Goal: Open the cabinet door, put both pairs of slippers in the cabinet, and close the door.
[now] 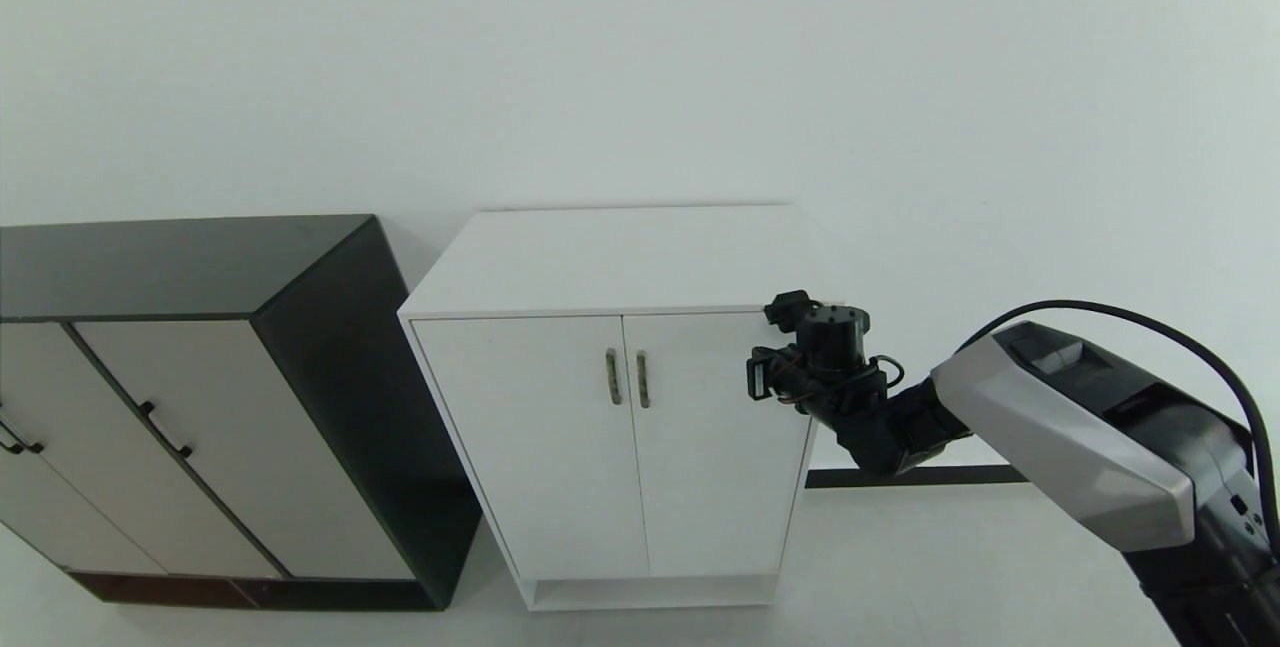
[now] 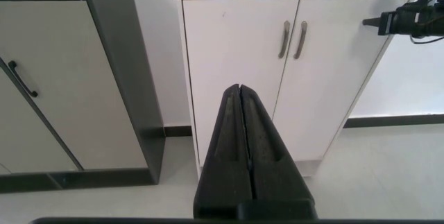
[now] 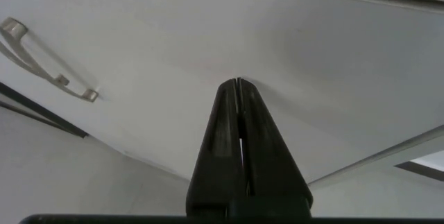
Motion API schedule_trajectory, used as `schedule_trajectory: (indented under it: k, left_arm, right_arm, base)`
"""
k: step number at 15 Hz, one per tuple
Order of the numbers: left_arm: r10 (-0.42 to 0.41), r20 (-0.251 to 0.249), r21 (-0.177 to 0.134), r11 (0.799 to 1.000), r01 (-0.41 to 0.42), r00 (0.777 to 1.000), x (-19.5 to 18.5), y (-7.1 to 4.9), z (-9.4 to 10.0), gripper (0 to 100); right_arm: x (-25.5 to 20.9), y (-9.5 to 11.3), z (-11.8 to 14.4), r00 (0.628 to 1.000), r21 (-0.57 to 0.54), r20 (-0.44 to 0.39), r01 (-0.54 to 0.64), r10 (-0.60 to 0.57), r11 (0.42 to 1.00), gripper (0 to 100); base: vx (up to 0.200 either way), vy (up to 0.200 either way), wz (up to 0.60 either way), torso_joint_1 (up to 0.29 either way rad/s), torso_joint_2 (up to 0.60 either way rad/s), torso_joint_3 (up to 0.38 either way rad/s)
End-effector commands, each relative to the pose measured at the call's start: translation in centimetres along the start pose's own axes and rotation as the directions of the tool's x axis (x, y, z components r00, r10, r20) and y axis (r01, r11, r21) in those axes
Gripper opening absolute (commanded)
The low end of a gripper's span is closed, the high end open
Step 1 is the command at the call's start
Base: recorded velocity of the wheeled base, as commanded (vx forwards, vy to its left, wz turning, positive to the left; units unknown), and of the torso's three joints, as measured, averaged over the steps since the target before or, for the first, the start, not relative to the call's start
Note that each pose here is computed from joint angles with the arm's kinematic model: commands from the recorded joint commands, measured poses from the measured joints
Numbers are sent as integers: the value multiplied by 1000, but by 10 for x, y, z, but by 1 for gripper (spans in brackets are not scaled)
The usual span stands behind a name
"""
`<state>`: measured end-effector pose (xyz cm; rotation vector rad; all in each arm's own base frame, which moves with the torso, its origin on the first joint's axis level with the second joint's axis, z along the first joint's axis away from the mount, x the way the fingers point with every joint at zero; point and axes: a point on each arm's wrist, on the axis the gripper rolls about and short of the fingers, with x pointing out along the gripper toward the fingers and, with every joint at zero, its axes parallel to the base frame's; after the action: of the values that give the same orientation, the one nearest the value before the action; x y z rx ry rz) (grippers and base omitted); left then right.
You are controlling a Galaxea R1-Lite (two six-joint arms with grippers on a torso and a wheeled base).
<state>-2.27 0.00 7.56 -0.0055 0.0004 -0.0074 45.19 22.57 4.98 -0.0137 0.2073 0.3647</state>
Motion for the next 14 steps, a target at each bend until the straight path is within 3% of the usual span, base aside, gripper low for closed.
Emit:
schedule_trajectory:
  k: [1, 7, 14]
  left_arm:
    - [0, -1, -1, 1000, 0, 1000, 0, 0, 0, 0]
    - [0, 0, -1, 1000, 0, 1000, 0, 0, 0, 0]
    - [0, 0, -1, 1000, 0, 1000, 0, 0, 0, 0]
  right_arm:
    - [0, 0, 0, 1000, 0, -1, -1, 1, 1000, 0]
    - [-22, 5, 1, 1000, -3, -3, -11, 11, 1000, 0]
    - [-113, 10, 19, 999, -17, 13, -46, 46, 999, 0]
  base:
    - [0, 0, 0, 0, 0, 0]
    - [0, 0, 0, 0, 0, 0]
    - [0, 0, 0, 0, 0, 0]
